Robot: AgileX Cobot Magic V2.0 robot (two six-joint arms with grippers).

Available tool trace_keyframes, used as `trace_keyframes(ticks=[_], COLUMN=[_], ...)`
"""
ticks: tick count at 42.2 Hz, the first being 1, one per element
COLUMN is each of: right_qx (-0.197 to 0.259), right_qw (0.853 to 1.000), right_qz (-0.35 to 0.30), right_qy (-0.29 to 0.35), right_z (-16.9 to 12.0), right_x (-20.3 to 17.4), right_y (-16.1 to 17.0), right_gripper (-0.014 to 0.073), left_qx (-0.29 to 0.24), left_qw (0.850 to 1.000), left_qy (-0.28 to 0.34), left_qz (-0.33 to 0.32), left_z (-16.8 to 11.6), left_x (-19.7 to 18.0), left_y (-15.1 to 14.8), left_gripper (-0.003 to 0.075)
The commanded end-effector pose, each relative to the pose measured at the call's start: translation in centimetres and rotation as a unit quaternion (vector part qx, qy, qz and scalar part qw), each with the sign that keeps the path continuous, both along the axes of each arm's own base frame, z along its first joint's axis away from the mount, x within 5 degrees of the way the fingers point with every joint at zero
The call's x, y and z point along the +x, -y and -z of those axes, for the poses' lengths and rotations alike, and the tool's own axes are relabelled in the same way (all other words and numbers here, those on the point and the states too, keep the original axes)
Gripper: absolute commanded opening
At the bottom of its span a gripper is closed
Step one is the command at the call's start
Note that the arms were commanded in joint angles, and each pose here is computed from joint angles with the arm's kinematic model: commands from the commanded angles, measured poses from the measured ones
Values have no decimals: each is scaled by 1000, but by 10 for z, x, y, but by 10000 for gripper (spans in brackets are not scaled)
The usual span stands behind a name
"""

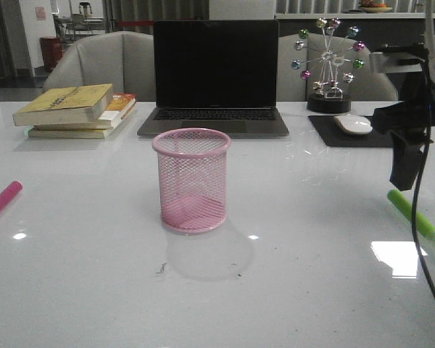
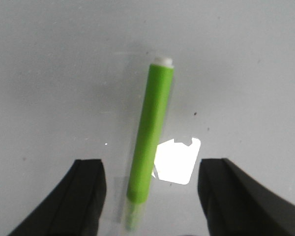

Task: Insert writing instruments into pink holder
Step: 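Lower the right gripper onto the lime-green marker and grasp it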

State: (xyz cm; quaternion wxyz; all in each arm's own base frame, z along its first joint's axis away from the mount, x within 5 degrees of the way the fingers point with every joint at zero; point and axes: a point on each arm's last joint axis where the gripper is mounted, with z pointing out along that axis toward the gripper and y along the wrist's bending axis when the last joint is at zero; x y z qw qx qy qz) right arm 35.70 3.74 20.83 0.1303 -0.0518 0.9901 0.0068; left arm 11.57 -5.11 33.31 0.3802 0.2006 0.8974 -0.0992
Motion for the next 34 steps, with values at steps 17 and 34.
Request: trace_keyframes(ticks=[17,34], right_qx=[11,10], right_qw=[999,999], right_qz=[12,13], right_qy=[36,27], right_z=[8,11], right_x=[36,36], right_y=[-4,-3], right_gripper=[519,237], left_qx=[-24,-23], left_qw=[999,999], left_qy=[40,39], left_qz=[2,2], left_z=[-13,-13], left_x=[4,3], left_y=[3,3], left_gripper=[479,464])
